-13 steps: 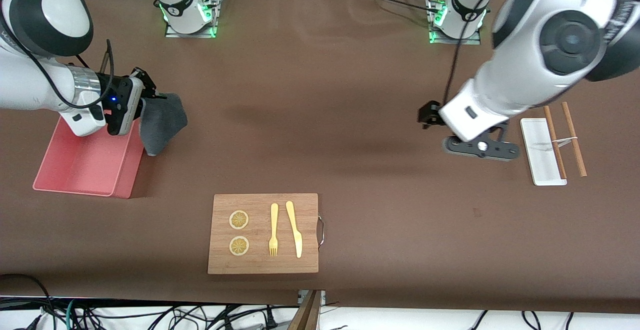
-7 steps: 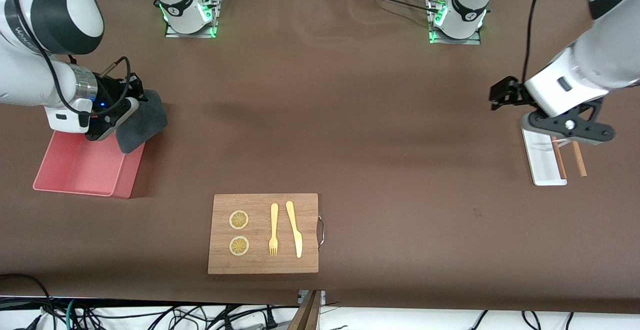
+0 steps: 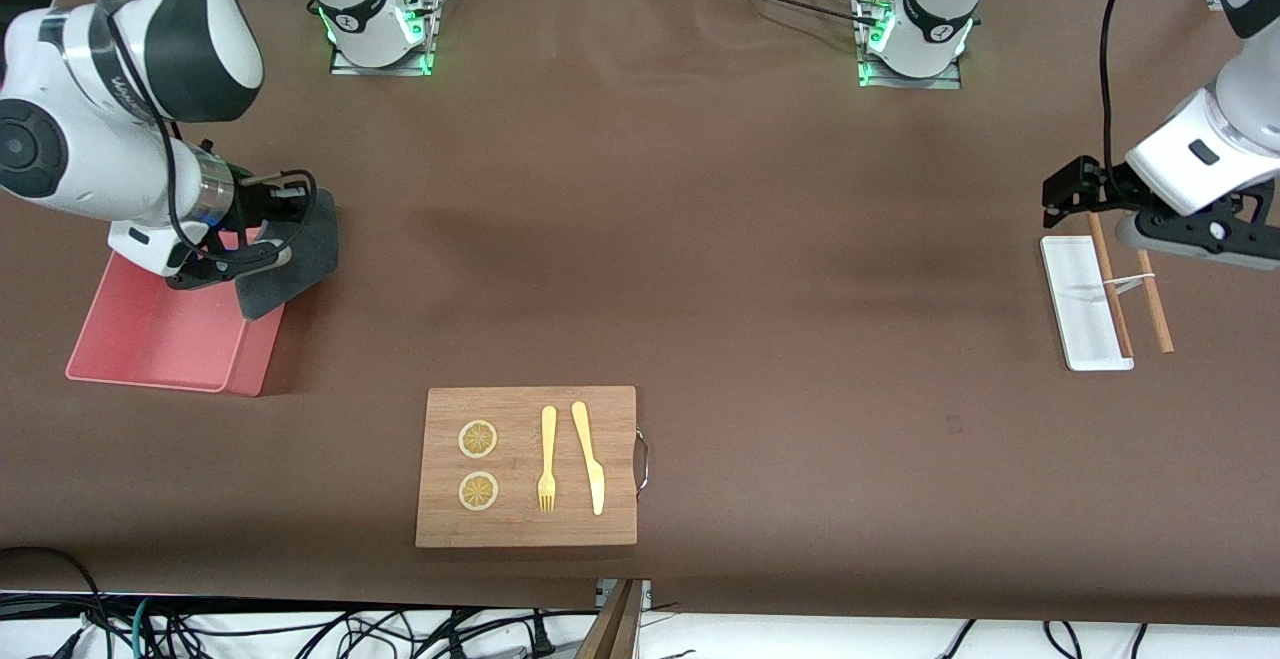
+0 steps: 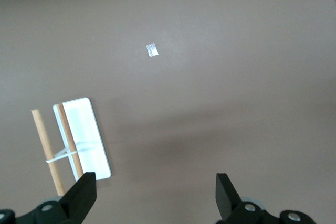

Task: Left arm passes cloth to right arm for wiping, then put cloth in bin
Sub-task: 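Wipe the table with the cloth in the right gripper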

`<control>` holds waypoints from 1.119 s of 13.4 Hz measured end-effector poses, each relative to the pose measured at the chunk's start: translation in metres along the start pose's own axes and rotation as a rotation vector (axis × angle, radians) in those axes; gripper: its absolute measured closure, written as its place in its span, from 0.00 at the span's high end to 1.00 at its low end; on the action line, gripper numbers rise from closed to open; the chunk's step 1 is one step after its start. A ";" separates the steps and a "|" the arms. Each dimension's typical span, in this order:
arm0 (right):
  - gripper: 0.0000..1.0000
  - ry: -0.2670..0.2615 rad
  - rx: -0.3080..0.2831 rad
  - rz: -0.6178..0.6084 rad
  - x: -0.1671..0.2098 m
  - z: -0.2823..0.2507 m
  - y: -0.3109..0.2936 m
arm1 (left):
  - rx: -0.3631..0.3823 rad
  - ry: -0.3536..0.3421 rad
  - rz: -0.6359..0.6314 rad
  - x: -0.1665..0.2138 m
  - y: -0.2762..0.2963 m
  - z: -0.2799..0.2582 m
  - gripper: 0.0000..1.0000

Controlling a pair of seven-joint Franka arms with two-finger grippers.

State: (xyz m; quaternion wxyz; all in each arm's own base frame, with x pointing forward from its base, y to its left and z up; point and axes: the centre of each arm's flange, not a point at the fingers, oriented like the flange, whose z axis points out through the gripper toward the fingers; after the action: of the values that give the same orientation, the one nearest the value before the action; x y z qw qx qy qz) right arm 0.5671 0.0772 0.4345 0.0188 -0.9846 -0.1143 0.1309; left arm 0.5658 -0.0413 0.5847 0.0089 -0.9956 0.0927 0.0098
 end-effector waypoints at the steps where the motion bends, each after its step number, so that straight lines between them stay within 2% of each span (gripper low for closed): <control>1: 0.03 0.015 -0.004 0.016 0.003 0.011 0.002 | -0.010 0.000 -0.007 -0.008 -0.001 -0.001 1.00; 6: 0.03 0.109 -0.032 0.083 0.024 0.094 0.018 | -0.015 -0.038 -0.017 -0.020 -0.005 -0.003 1.00; 10: 0.03 0.118 -0.064 0.104 0.047 0.159 0.027 | -0.015 -0.038 -0.016 -0.020 -0.004 -0.002 1.00; 15: 0.03 0.141 -0.092 0.129 0.065 0.207 0.033 | -0.015 -0.038 -0.015 -0.019 -0.004 -0.002 1.00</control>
State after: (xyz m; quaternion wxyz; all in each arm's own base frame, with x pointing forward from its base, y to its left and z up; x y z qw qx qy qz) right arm 0.5813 0.0612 0.2158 -0.0271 -0.9965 -0.0549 0.0569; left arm 0.5475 -0.0340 0.5874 0.0034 -0.9959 0.0850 0.0295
